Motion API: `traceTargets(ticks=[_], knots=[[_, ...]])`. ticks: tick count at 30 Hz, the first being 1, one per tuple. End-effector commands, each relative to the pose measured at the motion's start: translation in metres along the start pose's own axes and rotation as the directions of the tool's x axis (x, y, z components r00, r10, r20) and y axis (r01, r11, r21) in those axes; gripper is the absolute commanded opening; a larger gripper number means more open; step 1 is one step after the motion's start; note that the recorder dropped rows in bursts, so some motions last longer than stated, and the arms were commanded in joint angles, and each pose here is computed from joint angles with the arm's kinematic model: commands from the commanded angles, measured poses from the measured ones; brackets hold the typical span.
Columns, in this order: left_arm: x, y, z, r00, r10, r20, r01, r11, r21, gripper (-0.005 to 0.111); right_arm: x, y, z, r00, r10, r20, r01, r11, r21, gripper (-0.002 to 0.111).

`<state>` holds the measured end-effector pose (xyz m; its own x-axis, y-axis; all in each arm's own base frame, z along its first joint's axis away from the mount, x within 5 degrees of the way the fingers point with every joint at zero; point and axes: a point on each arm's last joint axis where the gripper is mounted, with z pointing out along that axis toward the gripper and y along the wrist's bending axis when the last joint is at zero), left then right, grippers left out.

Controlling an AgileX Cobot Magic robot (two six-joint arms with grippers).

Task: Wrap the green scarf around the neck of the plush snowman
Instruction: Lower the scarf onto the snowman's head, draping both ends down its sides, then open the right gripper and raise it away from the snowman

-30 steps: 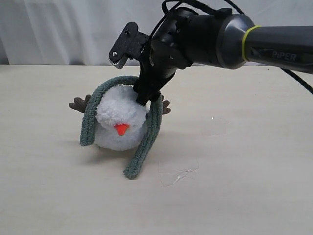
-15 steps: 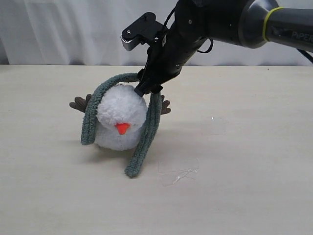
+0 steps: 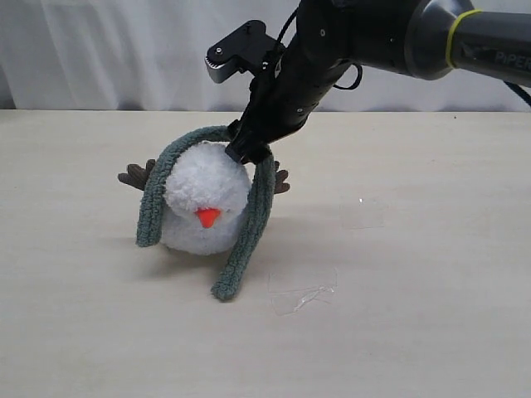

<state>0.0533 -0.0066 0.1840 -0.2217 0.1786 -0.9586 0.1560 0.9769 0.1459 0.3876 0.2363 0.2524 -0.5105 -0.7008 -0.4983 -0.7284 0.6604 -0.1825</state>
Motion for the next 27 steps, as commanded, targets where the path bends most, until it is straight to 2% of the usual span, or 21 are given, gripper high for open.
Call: traceTargets(ticks=[1, 10, 17, 20, 27], knots=[[0.000, 0.000, 0.000, 1.000, -0.001, 0.010, 0.001, 1.000, -0.005, 0.000, -0.001, -0.003, -0.011, 1.000, 0.011, -0.005, -0.011, 1.000, 0.000, 0.078], [0.000, 0.000, 0.000, 1.000, -0.001, 0.010, 0.001, 1.000, -0.005, 0.000, -0.003, -0.003, -0.031, 1.000, 0.018, 0.009, -0.018, 1.000, -0.003, 0.078], [0.000, 0.000, 0.000, 1.000, -0.001, 0.010, 0.001, 1.000, -0.005, 0.000, -0.009, -0.004, -0.069, 0.996, 0.021, 0.082, -0.022, 1.000, 0.019, 0.076], [0.000, 0.000, 0.000, 1.000, -0.001, 0.010, 0.001, 1.000, -0.005, 0.000, -0.014, -0.002, -0.093, 0.988, 0.027, 0.151, -0.032, 0.999, 0.031, 0.061], [0.000, 0.000, 0.000, 1.000, -0.001, 0.010, 0.001, 1.000, -0.005, 0.000, -0.017, 0.001, -0.143, 0.966, 0.016, 0.259, -0.027, 0.999, 0.037, 0.012]])
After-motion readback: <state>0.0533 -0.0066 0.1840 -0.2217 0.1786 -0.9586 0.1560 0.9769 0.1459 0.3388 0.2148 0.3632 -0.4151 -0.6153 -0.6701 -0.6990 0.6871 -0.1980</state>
